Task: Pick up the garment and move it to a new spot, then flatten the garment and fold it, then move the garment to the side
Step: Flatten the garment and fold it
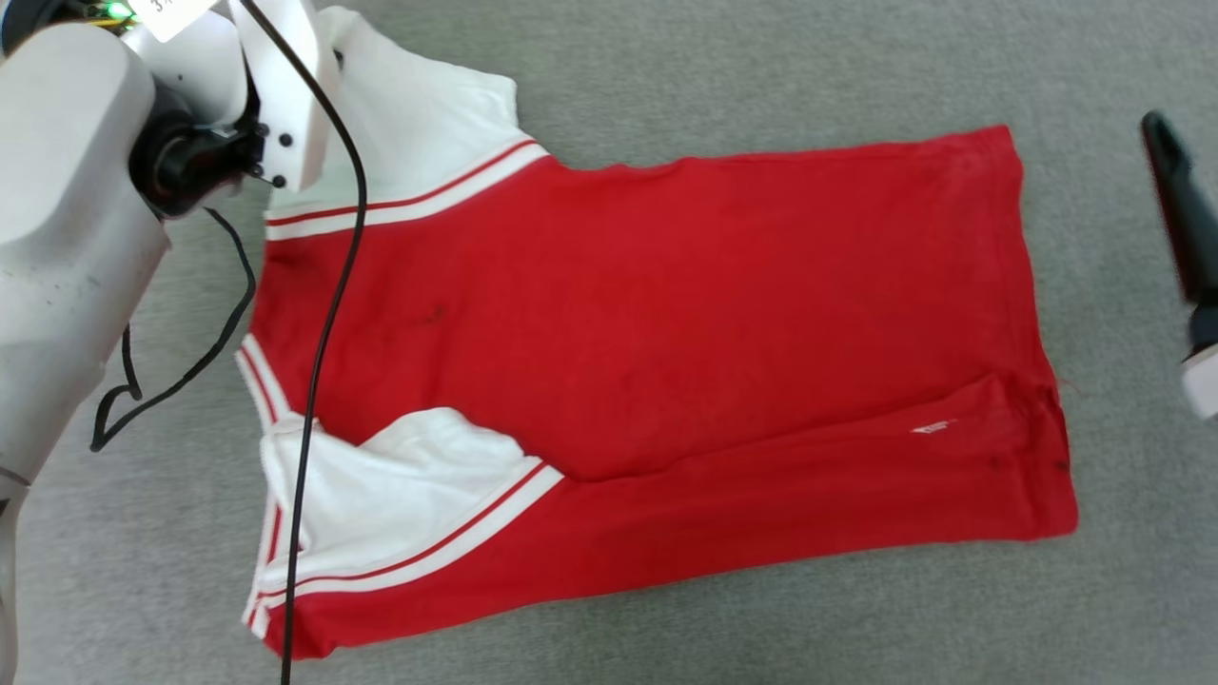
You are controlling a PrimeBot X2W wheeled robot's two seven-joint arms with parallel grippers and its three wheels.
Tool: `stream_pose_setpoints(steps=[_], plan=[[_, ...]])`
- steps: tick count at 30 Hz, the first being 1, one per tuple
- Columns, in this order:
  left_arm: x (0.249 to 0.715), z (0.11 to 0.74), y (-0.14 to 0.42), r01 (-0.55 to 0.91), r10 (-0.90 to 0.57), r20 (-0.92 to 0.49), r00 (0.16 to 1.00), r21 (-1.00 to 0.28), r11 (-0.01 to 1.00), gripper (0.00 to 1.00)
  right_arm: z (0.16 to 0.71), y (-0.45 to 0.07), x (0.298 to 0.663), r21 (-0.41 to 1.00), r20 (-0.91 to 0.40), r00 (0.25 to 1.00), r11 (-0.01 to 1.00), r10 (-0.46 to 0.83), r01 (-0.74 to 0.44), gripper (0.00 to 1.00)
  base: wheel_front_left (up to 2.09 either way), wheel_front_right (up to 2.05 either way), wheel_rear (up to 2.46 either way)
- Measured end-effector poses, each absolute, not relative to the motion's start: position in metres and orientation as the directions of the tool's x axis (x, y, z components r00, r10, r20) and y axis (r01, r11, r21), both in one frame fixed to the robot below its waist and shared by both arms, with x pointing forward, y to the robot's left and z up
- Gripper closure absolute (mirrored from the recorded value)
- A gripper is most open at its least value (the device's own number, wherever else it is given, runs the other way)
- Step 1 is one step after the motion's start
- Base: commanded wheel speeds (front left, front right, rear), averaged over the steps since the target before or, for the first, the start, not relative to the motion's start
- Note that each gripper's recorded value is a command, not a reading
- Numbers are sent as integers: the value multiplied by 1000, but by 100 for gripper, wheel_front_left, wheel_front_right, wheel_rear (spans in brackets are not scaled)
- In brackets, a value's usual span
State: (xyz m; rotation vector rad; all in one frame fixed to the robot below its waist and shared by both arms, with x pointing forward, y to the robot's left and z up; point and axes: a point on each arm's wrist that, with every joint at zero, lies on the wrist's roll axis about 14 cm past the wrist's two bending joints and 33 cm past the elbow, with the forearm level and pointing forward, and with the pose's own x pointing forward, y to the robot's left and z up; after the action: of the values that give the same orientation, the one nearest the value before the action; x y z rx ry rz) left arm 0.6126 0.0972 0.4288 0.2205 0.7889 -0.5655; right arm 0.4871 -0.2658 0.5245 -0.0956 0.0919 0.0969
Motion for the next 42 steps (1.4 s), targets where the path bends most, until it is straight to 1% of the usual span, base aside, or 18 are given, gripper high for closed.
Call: stream_pose_setpoints(steps=[3,7,9,11,15,18,24,32,36,39,40,41,42], plan=[[609,445,98,566,-414,-686,598,-5,824,100,528,-269,499,-117,-164,980,984,113,-133,0,0,0,0],[601,456,96,587,-442,-652,616,6,810,100,508,-260,507,-118,-349,924,970,159,-212,0,0,0,0],[599,462,93,596,-461,-632,622,1,803,100,504,-259,514,-121,-415,894,964,169,-238,0,0,0,0],[596,464,92,608,-469,-626,623,10,794,100,491,-258,517,-117,-502,847,958,172,-263,0,0,0,0],[592,464,90,624,-487,-612,623,13,782,100,458,-256,515,-98,-677,718,947,162,-306,0,0,0,0],[590,463,91,631,-494,-606,624,17,776,100,441,-254,517,-83,-753,640,943,153,-323,0,0,0,0],[587,462,91,646,-508,-593,625,29,762,100,415,-252,528,-73,-821,556,941,132,-331,0,0,0,0],[587,458,91,655,-520,-579,628,31,755,100,376,-247,538,-71,-857,502,937,118,-342,0,0,0,0],[586,454,94,654,-518,-580,629,34,756,100,358,-244,533,-58,-886,448,932,117,-358,0,0,0,0],[587,452,97,649,-509,-584,632,39,760,100,357,-245,532,-44,-886,446,934,127,-354,0,0,0,0],[587,453,97,648,-509,-582,634,40,761,100,357,-246,532,-47,-883,451,934,127,-354,59,0,0,0],[587,453,98,647,-509,-581,636,41,761,100,358,-246,533,-49,-878,461,933,130,-356,100,0,0,0],[587,454,97,647,-510,-579,637,42,761,100,359,-245,533,-48,-873,470,934,134,-355,100,0,0,0]])
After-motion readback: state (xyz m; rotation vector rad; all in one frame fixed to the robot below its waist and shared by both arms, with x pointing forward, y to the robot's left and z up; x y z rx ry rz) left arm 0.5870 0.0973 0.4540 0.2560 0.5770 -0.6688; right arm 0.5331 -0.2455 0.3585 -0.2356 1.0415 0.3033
